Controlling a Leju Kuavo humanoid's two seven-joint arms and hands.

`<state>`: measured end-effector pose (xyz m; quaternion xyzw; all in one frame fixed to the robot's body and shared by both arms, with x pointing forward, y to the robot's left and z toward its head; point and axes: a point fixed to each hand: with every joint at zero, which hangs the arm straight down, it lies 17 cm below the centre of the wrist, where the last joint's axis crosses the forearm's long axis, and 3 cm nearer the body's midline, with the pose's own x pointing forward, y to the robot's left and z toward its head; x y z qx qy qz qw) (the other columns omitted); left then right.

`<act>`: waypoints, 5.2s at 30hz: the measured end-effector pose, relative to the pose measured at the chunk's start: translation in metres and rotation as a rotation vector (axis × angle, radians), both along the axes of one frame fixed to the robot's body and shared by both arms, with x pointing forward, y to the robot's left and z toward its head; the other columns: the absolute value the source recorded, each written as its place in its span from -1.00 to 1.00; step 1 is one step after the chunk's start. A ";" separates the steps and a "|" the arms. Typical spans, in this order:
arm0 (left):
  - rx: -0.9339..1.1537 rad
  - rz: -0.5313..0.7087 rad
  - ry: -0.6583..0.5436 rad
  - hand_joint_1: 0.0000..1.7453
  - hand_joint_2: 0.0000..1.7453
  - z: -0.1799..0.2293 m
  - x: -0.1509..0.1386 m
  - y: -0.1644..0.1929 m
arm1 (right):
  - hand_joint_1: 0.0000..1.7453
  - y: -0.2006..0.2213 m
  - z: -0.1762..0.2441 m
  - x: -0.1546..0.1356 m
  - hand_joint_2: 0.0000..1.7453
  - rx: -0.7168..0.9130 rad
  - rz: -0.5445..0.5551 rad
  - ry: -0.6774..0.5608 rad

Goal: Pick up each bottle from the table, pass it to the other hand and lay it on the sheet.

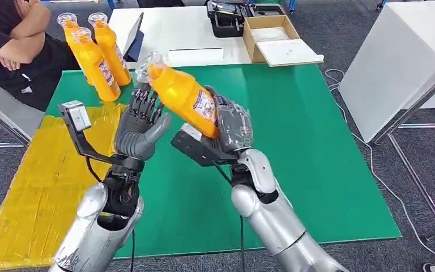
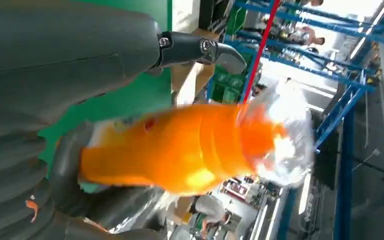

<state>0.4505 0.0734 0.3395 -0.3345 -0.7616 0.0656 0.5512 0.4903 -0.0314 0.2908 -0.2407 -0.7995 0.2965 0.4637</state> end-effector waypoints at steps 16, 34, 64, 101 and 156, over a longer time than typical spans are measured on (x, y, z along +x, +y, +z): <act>0.000 -0.028 -0.015 -1.00 1.00 0.008 -0.003 -0.011 | 1.00 0.051 0.004 -0.017 1.00 -0.030 0.107 0.022; 0.029 0.031 0.021 -1.00 1.00 -0.007 0.008 -0.001 | 1.00 0.093 0.015 -0.033 1.00 -0.098 0.191 -0.032; 0.075 0.097 0.015 1.00 1.00 -0.009 0.022 0.005 | 1.00 0.101 0.008 -0.020 1.00 -0.103 0.197 0.023; 0.060 0.132 0.025 1.00 1.00 -0.010 0.026 0.015 | -1.00 0.093 -0.022 -0.007 -1.00 -0.133 0.183 0.124; 0.015 0.127 0.085 1.00 1.00 -0.023 0.030 0.031 | -1.00 0.017 -0.073 0.017 -1.00 -0.194 0.046 0.166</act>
